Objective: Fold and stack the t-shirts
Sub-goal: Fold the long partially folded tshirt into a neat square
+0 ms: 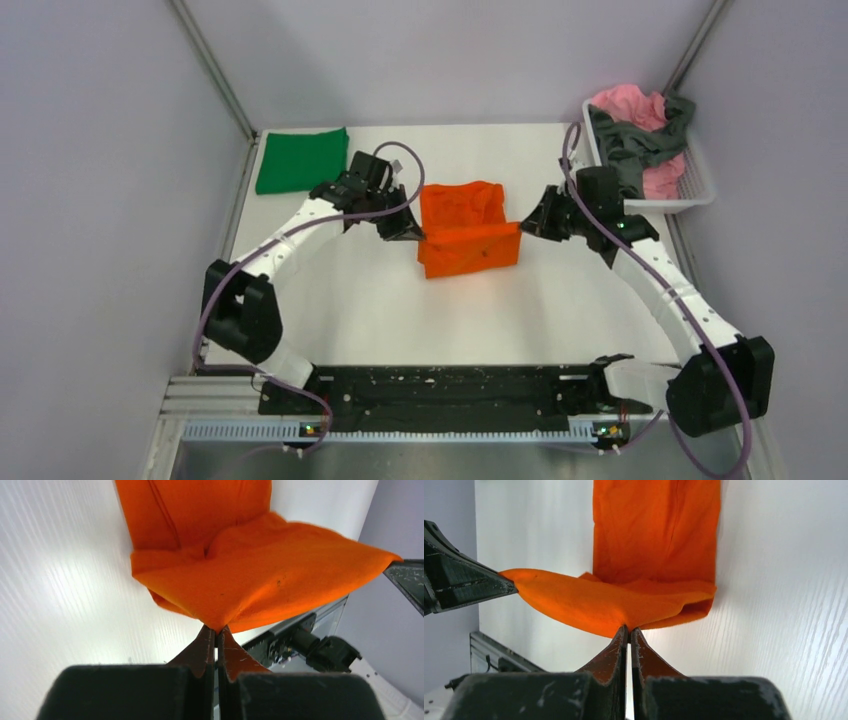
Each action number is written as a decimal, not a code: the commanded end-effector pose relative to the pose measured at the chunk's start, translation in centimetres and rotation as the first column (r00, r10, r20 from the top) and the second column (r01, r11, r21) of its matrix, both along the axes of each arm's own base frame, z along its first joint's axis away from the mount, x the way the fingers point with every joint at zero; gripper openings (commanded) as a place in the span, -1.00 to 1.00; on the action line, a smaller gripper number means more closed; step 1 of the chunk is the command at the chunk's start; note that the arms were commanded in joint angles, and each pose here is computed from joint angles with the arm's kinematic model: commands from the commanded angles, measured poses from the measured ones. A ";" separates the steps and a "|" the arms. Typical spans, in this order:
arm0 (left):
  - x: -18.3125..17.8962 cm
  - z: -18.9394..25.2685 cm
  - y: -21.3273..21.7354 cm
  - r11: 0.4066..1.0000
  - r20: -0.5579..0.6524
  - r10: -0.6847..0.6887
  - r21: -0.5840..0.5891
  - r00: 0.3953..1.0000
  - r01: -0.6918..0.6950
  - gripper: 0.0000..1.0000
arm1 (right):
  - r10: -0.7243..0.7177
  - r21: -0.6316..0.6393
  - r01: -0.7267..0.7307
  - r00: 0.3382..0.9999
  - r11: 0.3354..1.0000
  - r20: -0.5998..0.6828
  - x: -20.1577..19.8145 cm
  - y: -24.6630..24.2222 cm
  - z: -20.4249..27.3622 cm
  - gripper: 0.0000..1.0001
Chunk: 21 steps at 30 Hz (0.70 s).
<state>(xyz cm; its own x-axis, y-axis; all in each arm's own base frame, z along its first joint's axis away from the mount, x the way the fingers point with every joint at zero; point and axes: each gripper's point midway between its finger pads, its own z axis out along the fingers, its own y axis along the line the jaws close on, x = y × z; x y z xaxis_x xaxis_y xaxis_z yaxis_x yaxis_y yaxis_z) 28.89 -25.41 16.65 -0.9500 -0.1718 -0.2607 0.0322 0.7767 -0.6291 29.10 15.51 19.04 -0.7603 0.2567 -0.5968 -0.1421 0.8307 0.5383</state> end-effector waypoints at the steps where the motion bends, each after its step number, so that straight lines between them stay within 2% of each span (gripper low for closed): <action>1: 6.0 2.1 -0.1 0.998 0.128 -0.005 -0.067 0.992 0.013 -1.00 | -0.071 -0.016 0.074 0.990 0.997 0.122 5.6 -0.9 3.0 -1.00; 12: 15.9 1.7 1.5 0.994 0.141 0.040 -0.104 0.989 -0.025 -1.00 | -0.096 0.015 0.095 0.981 0.995 0.167 13.6 -1.2 3.6 -1.00; 21: 22.6 -1.4 3.0 0.988 0.113 0.090 -0.134 0.990 -0.074 -1.00 | -0.106 0.034 0.102 0.981 0.994 0.161 21.0 -0.6 -0.5 -1.00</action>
<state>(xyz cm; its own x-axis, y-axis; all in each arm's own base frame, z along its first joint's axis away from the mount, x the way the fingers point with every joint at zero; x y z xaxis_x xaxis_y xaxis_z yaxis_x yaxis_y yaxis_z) 48.59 -23.84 15.79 -0.9089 -0.2654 -0.3216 0.0482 0.6992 -0.7133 45.59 15.48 17.65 -0.7048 0.3306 -0.6276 -0.1019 0.8284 0.5508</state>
